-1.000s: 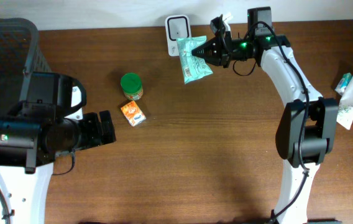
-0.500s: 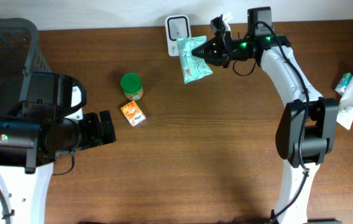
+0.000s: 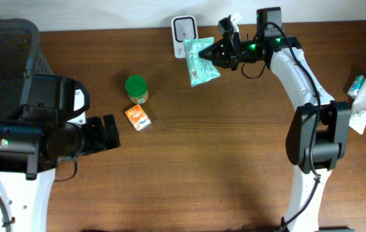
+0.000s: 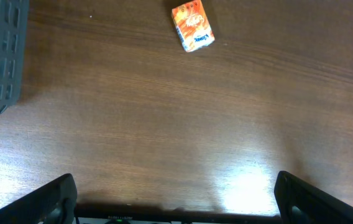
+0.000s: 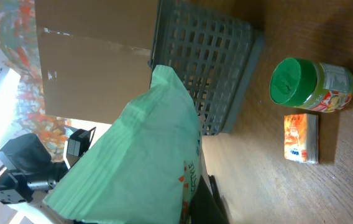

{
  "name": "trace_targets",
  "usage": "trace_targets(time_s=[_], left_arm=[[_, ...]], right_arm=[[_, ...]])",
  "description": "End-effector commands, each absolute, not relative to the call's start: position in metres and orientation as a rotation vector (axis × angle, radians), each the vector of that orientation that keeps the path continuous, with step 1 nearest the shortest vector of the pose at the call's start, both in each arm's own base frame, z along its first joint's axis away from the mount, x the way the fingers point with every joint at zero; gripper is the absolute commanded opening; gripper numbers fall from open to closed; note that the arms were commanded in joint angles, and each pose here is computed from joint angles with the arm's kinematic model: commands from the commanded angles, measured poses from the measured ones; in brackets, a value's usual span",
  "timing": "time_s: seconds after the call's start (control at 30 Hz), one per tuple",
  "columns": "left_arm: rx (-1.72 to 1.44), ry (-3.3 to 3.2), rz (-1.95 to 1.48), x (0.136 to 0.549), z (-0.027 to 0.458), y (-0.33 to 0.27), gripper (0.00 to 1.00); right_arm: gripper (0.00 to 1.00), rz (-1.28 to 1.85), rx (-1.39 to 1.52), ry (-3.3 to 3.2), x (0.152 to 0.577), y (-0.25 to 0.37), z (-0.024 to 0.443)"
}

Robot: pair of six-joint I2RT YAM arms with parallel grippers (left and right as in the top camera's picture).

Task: Scan the item barcode

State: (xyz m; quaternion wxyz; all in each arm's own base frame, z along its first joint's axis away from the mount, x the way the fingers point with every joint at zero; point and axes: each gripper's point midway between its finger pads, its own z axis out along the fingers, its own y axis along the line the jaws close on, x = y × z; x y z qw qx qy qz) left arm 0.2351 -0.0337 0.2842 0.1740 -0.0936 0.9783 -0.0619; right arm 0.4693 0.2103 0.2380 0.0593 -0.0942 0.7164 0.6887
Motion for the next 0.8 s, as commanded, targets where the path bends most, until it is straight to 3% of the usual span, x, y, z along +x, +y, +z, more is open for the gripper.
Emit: trace_targets(time_s=[0.0,0.13,0.23,0.37,0.53,0.63,0.77], left_arm=[[-0.256,2.759,-0.167,0.234,0.287,-0.032,0.99],[-0.256,2.759,-0.166,0.234,0.287,-0.032,0.99],[-0.256,2.759,-0.167,0.234,0.287,-0.032,0.99],[-0.256,2.759,-0.166,0.234,0.287,-0.032,0.99],[-0.256,2.759,-0.166,0.234,0.287,-0.032,0.99],[-0.256,2.759,-0.166,0.234,0.287,-0.032,0.99],[-0.256,2.759,-0.166,0.234,0.287,-0.032,0.99]], right_arm=[[0.04,2.095,-0.339,2.126,0.467,0.209,0.251],[0.04,2.038,-0.345,2.157,0.469,0.219,0.244],[0.04,1.854,-0.212,2.335,0.475,0.229,0.211],[0.04,0.822,0.157,2.869,0.476,0.173,0.096],[0.04,-0.117,0.122,2.944,0.458,0.106,0.069],[0.04,-0.509,0.127,2.843,0.453,0.086,0.081],[0.04,-0.573,0.055,2.822,0.443,0.107,0.074]])
